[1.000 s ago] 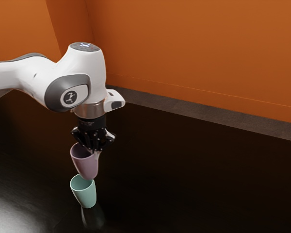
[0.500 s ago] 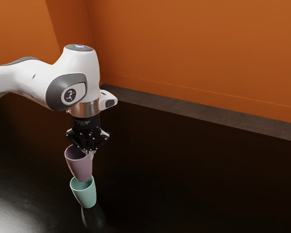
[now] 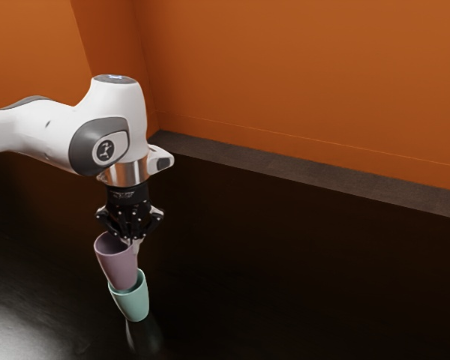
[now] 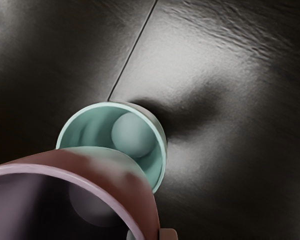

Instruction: Place the right cup onto the left cup

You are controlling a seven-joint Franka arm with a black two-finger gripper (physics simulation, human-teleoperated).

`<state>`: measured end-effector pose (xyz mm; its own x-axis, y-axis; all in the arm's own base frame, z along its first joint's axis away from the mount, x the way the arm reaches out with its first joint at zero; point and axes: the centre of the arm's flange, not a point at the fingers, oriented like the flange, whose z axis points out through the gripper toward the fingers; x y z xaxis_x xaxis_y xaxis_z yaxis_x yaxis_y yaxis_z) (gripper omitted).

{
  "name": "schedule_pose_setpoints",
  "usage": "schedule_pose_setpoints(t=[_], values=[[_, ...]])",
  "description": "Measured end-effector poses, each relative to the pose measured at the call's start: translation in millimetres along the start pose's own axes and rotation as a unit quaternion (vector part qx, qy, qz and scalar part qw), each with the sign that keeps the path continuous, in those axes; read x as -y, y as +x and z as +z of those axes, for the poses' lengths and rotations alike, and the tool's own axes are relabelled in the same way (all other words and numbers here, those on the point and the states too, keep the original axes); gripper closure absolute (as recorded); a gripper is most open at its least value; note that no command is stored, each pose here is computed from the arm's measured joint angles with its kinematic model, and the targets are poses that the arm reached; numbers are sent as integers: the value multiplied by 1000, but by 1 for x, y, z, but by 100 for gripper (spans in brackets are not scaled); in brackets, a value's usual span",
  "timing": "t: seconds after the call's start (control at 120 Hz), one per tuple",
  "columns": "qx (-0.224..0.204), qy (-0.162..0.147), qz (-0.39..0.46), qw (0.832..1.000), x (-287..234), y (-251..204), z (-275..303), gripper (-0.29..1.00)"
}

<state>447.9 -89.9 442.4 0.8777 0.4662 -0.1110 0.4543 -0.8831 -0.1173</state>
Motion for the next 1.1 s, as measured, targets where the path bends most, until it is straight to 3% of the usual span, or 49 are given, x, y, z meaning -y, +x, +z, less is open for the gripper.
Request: schedule_pose_setpoints(t=[0.858, 1.1], values=[[11, -5, 3, 1000, 1, 16, 10, 78], [9, -8, 5, 1000, -1, 17, 11, 36]])
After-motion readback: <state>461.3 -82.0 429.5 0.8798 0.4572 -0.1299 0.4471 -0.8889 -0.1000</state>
